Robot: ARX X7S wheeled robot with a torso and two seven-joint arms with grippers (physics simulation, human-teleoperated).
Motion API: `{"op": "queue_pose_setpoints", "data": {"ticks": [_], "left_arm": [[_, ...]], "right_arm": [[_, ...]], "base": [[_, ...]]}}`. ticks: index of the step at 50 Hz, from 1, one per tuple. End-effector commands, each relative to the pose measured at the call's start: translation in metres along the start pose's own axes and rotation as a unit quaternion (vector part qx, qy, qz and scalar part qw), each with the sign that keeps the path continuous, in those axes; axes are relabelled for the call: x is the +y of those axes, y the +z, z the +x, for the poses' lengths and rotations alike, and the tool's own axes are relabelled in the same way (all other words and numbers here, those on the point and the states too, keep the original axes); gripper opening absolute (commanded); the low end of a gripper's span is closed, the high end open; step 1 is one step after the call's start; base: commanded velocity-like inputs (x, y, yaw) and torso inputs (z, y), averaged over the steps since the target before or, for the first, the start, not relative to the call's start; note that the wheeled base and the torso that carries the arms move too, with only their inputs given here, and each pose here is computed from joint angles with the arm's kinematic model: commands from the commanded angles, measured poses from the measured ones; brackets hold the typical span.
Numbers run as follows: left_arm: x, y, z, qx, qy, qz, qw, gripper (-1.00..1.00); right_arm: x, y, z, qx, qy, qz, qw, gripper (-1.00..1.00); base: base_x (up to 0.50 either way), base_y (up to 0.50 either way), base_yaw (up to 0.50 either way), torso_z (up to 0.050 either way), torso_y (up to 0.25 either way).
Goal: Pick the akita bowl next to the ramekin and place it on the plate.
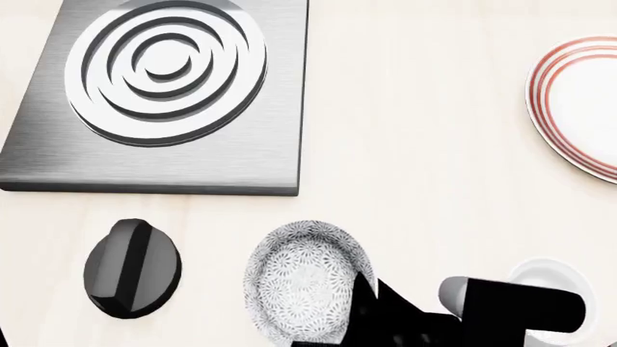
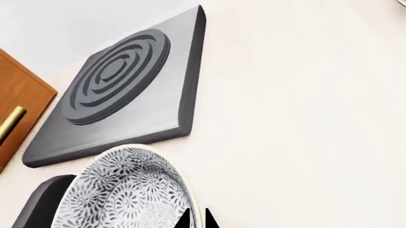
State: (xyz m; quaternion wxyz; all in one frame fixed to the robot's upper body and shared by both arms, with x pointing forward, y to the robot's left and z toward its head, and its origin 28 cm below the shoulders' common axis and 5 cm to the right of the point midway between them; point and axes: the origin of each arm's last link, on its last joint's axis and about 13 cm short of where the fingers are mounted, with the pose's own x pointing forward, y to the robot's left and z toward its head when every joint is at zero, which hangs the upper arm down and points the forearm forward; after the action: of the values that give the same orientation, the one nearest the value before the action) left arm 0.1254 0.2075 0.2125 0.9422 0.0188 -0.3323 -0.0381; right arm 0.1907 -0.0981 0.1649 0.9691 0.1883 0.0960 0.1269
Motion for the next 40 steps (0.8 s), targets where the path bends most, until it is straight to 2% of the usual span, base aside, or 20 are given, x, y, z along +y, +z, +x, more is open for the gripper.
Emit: {"op": "queue_pose_setpoints", "data": {"ticks": [1,17,40], "left_arm": [[0.0,0.0,0.001,-0.001,0.0,0.0,1.0,1.0],[0.0,0.001,0.001,-0.001,0.001,0.0,1.0,1.0],[-0.001,0.0,0.0,-0.002,0.0,0.001,1.0,1.0]], "right_arm": [[0.009,0.02,-0.006,-0.024,0.01,-0.013,1.0,-1.0],[0.01,0.037,0.005,-0.019,0.003,-0.006,1.0,-1.0],[0.011,0.07,0.022,-0.02,0.001,0.042,0.999,-1.0]], "base": [[0.0,0.0,0.0,0.0,0.0],[0.0,0.0,0.0,0.0,0.0],[0.0,0.0,0.0,0.0,0.0]]}}
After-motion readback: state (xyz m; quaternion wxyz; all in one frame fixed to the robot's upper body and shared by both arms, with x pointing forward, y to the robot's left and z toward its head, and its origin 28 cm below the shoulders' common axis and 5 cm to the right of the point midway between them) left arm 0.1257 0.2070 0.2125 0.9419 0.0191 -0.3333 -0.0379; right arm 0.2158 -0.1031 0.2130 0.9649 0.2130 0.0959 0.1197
